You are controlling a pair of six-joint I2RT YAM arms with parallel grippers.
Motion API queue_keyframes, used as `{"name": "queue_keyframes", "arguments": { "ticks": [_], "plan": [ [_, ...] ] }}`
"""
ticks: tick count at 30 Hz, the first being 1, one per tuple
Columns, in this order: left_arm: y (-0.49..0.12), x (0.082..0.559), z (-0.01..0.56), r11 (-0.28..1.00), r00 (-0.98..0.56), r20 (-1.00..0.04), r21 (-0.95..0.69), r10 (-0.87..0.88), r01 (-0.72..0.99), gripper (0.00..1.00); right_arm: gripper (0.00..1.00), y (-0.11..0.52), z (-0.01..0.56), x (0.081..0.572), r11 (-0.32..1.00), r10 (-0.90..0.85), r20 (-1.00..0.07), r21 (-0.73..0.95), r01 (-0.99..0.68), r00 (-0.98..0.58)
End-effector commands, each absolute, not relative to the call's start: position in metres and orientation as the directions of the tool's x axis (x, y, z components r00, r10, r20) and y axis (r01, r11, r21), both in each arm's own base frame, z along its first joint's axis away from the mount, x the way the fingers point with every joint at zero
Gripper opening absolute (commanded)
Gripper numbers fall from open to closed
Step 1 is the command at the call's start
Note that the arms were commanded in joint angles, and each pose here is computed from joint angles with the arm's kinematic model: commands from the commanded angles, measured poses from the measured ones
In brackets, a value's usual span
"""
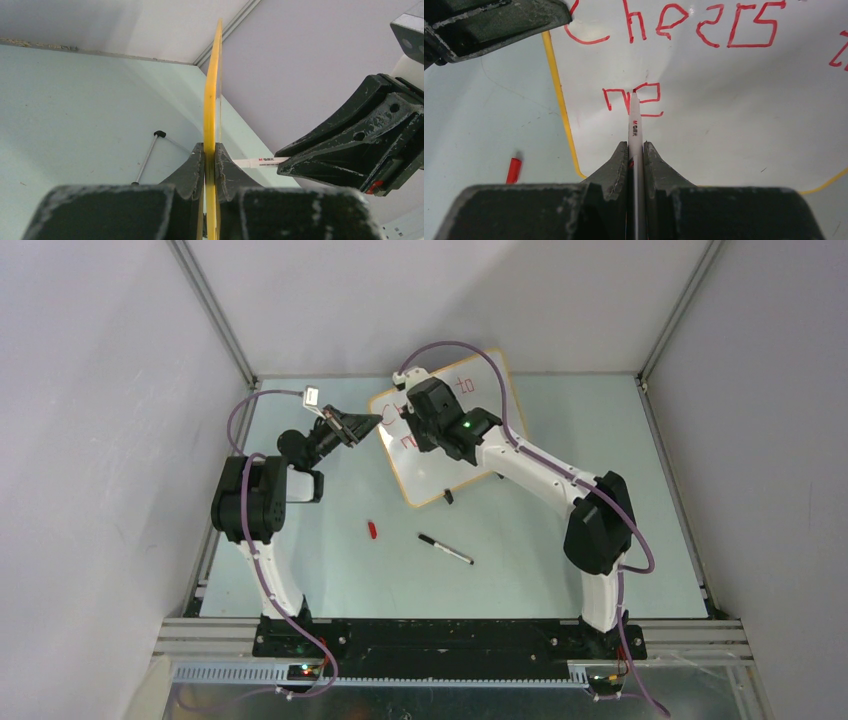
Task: Write a sentence on the whiteboard
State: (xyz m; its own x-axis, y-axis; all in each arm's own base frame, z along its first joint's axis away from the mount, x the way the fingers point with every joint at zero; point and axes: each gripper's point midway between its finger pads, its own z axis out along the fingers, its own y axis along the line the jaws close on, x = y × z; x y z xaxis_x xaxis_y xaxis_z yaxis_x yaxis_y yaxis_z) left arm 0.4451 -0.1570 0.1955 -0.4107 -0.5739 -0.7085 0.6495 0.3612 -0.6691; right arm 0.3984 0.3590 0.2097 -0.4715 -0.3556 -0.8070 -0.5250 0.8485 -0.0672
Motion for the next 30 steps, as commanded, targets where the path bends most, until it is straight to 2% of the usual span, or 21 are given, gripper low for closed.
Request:
{"name": "queue_keyframes", "arguments": {
  "ticks": [1, 11, 21, 30],
  "plan": [
    [-0.157, 0.439, 0.214, 0.361, -0.349, -0.749, -0.603, -0.564, 0.711, 0.0, 0.0, 0.364, 0.203, 0.392, 0.834, -0.373, -0.796, -0.063, -0.549, -0.476],
    [-0.157, 0.439, 0.214, 0.361, -0.348, -0.749, -0.603, -0.563, 0.712, 0.0, 0.0, 0.36, 0.208, 0.393, 0.841, -0.371, -0.8, -0.074, -0.536, -0.471],
    [-0.157, 0.439, 0.214, 0.362, -0.347, -0.751, -0.6, -0.562, 0.713, 0.0, 0.0, 0.338, 0.265, 0.386, 0.865, -0.302, -0.875, -0.085, -0.494, -0.378],
    [-0.156, 0.439, 0.214, 0.362, -0.348, -0.75, -0.602, -0.563, 0.711, 0.0, 0.0, 0.311, 0.259, 0.385, 0.889, -0.275, -0.888, -0.089, -0.45, -0.368]
  ]
}}
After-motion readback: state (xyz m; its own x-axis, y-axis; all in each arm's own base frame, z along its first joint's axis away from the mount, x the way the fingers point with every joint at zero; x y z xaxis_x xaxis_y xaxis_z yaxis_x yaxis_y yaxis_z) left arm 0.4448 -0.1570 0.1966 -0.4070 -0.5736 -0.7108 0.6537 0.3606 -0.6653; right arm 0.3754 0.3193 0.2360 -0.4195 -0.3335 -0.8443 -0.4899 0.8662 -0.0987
